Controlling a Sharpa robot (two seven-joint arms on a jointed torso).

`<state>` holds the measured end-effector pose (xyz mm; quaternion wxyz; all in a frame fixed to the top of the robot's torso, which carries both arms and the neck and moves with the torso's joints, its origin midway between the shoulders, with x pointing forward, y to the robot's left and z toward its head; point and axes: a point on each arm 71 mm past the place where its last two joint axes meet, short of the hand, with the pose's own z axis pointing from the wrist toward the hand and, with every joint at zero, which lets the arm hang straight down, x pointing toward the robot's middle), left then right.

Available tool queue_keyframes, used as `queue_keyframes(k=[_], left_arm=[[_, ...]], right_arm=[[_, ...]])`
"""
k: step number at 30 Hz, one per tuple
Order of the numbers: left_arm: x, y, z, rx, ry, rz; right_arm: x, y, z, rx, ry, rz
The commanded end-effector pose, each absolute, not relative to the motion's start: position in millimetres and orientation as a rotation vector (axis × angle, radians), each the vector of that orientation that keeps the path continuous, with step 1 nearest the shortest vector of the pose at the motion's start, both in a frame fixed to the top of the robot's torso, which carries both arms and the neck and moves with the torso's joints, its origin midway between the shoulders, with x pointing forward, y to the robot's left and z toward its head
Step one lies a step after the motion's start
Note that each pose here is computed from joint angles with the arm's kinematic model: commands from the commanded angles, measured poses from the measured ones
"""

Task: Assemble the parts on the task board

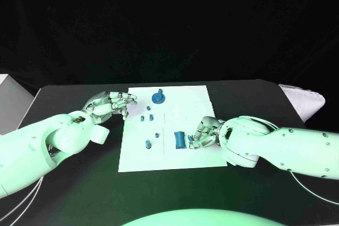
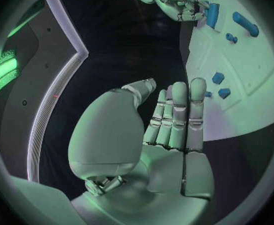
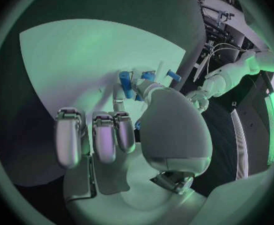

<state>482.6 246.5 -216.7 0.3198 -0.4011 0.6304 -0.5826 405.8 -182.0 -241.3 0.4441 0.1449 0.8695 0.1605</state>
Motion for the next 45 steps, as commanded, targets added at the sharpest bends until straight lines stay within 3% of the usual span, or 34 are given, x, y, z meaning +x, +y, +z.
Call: queue_keyframes(k=[1, 45], left_arm=[[481.7, 244.1, -216.3, -1.042, 1.669, -1.553], [481.8, 245.4, -216.9, -1.044, 1.673, -1.547]], right_arm=[[405.7, -181.2, -242.4, 0.357, 2.161, 0.399], [403.0, -187.3, -243.1, 0.328, 2.180, 0.420]])
